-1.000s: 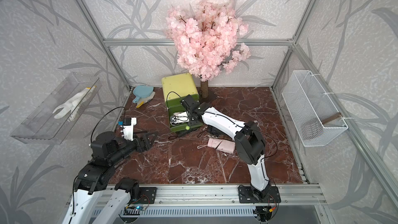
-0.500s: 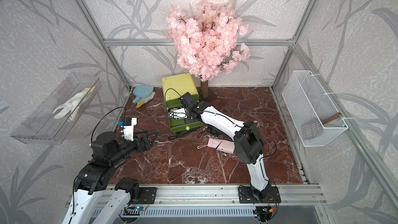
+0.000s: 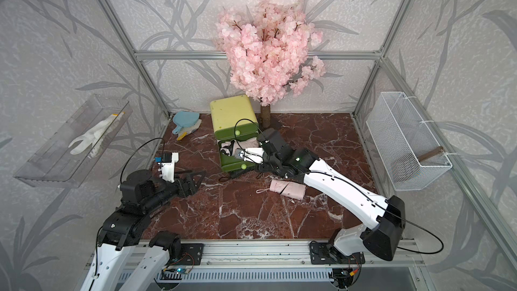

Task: Place the umbrella in the drawer by color
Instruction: Place the umbrella in the drawer, then pick up the umbrella from the center of the board.

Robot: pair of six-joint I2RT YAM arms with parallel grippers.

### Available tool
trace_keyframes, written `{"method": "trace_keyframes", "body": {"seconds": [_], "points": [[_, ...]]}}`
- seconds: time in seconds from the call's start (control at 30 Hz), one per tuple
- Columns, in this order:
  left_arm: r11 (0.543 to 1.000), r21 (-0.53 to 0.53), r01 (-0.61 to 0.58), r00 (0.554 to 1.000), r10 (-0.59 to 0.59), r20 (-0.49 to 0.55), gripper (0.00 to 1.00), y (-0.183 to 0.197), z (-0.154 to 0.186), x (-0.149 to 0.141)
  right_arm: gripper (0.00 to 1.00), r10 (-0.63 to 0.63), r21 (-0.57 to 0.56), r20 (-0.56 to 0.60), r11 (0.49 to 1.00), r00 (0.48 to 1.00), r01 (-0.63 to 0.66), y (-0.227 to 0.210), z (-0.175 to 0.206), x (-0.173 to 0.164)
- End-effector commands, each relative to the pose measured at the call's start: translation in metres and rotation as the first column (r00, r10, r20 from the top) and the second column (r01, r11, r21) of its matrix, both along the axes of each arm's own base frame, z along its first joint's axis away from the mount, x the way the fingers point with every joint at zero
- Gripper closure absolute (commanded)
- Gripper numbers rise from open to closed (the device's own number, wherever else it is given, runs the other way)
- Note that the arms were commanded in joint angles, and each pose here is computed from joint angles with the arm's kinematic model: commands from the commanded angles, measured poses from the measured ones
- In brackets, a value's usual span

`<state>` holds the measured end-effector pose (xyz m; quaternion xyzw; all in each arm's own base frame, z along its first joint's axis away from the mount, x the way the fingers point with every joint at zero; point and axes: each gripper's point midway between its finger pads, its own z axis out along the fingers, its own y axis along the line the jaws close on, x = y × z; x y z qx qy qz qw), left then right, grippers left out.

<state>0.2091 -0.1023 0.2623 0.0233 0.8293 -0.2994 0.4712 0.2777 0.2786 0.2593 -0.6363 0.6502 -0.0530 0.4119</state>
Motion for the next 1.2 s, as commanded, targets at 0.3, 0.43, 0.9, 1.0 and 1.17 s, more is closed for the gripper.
{"method": "trace_keyframes", "body": {"seconds": [0.3,0.43,0.9,1.0,1.17], "points": [[0.997,-0.036,0.065,0.998,-0.065,-0.007,0.19,-0.012,-0.002,0.0,0.2,-0.226,-0.352,-0.28,0.928,0.933,0.119,-0.081,-0.153,-0.039],[0.993,-0.051,0.107,0.993,-0.109,-0.034,0.19,-0.021,-0.007,0.0,0.2,-0.297,-0.446,-0.294,0.883,0.908,0.145,-0.102,-0.178,-0.034],[0.938,-0.135,0.319,0.947,-0.322,0.002,0.17,-0.057,0.003,-0.018,0.11,-0.339,-0.435,-0.601,0.898,0.724,0.06,-0.109,-0.224,-0.066],[0.947,-0.099,0.306,0.951,-0.309,-0.016,0.17,-0.056,-0.002,-0.019,0.0,-0.352,-0.448,-0.612,0.892,0.708,0.057,-0.111,-0.234,-0.065],[0.952,-0.076,0.296,0.954,-0.299,-0.024,0.17,-0.055,-0.005,-0.019,0.0,-0.426,-0.515,-0.482,0.845,0.766,0.146,-0.128,-0.242,-0.031]]}}
